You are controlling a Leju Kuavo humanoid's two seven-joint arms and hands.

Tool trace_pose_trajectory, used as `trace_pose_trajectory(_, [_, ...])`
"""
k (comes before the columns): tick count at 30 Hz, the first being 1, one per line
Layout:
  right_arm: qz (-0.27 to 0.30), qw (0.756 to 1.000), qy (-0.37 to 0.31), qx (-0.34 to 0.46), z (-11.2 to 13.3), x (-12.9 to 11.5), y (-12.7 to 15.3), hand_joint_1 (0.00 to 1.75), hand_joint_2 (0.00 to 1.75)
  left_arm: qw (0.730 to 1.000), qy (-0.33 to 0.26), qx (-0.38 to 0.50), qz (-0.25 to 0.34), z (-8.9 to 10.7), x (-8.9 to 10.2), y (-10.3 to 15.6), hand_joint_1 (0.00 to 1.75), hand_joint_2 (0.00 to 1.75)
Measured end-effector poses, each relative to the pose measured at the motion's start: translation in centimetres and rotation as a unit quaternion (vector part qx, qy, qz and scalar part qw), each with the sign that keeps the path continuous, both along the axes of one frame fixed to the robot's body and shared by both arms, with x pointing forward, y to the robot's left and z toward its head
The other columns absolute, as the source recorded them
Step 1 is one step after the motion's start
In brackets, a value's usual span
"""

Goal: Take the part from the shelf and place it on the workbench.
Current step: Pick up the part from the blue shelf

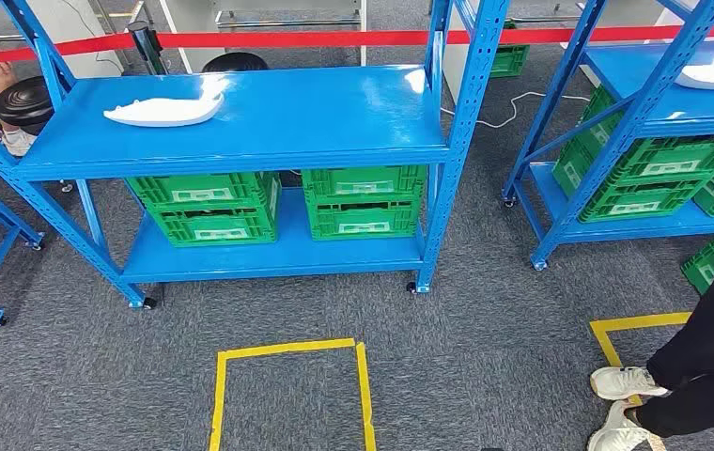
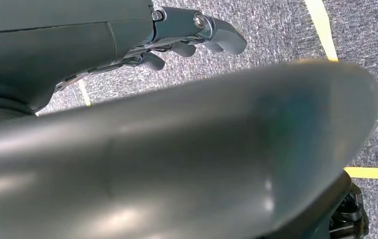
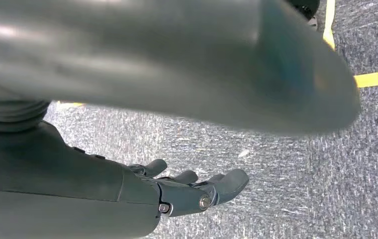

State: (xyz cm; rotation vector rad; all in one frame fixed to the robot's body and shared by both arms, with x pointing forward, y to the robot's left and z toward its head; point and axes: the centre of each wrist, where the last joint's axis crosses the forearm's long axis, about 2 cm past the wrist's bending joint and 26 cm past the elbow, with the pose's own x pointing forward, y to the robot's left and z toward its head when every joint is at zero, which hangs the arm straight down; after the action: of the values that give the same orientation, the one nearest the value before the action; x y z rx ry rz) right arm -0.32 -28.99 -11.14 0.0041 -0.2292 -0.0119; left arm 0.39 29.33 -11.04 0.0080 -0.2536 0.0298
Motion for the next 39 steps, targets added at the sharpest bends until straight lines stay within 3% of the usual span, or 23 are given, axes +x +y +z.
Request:
trace_pose_trajectory(5, [0.0, 1.0, 0.0, 0.0, 0.0, 0.0, 0.0, 0.0, 0.0, 1.0, 0.0, 0.0, 0.0, 0.0, 0.0, 0.0, 0.0, 0.0])
trace_pose_trajectory(6, [0.0, 1.0, 0.0, 0.0, 0.0, 0.0, 0.0, 0.0, 0.0, 1.0, 0.0, 0.0, 0.0, 0.0, 0.0, 0.0, 0.0, 0.44])
trace_pose_trajectory(9, [0.0, 1.0, 0.0, 0.0, 0.0, 0.0, 0.0, 0.0, 1.31, 1.0, 0.0, 0.0, 0.0, 0.0, 0.0, 0.0, 0.0, 1.75])
trace_pose_trajectory(10, [0.0, 1.0, 0.0, 0.0, 0.0, 0.0, 0.0, 0.0, 1.75, 1.0, -0.001, 0.0, 0.0, 0.0, 0.1, 0.0, 0.0, 1.75])
trace_pose_trajectory(16, [-0.013, 1.0, -0.016, -0.008, 0.0, 0.9, -0.3, 0.0, 1.75, 1.0, -0.009, 0.019, -0.001, 0.0, 1.1, -0.2, 0.0, 1.75])
trace_pose_trajectory(20, [-0.021, 0.999, -0.033, -0.017, 0.0, 1.6, -0.5, 0.0, 1.75, 0.999, -0.014, 0.047, -0.001, 0.0, 1.8, -0.4, 0.0, 0.0])
trace_pose_trajectory(21, [-0.023, 0.999, -0.036, -0.019, 0.0, 1.8, -0.5, 0.0, 1.75, 0.998, -0.015, 0.054, -0.001, 0.0, 1.9, -0.5, 0.0, 0.0])
trace_pose_trajectory(25, [-0.036, 0.998, -0.049, -0.022, 0.0, 2.3, -0.3, 0.0, 0.0, 0.996, -0.021, 0.082, -0.004, 0.0, 2.4, -0.8, 0.0, 0.0])
trace_pose_trajectory(29, [-0.052, 0.997, -0.058, -0.021, 0.0, 2.9, 0.1, 0.0, 1.75, 0.994, -0.028, 0.109, -0.012, 0.1, 3.0, -1.2, 0.0, 1.75])
trace_pose_trajectory(39, [-0.046, 0.998, -0.042, -0.017, 0.0, 3.7, 1.7, 0.0, 1.75, 0.982, -0.097, 0.157, -0.04, 0.4, 6.1, -2.2, 0.0, 1.75])
